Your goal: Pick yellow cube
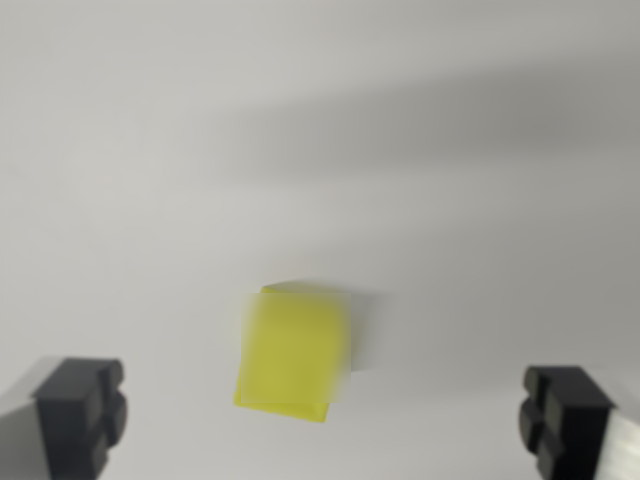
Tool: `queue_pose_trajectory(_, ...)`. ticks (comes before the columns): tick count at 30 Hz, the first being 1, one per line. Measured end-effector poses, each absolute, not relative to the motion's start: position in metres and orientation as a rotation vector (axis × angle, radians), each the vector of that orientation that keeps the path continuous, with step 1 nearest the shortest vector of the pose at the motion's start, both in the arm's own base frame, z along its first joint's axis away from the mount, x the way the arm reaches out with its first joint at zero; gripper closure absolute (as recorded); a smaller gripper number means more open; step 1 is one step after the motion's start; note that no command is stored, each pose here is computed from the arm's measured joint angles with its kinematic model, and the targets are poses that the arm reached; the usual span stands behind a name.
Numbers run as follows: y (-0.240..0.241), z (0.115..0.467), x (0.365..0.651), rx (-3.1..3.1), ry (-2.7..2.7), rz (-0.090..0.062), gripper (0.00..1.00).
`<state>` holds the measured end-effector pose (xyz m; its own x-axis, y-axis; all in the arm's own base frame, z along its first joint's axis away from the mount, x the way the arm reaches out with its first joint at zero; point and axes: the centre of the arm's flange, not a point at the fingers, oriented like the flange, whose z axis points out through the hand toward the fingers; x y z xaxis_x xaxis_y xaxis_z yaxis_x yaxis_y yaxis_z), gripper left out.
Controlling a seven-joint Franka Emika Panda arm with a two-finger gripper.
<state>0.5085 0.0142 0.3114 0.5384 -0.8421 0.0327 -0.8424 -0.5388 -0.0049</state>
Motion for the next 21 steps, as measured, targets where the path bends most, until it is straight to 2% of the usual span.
queue_pose_trajectory(21, 0.025, 0.259, 0.480, 2.679, -1.626, 0.031, 0.00)
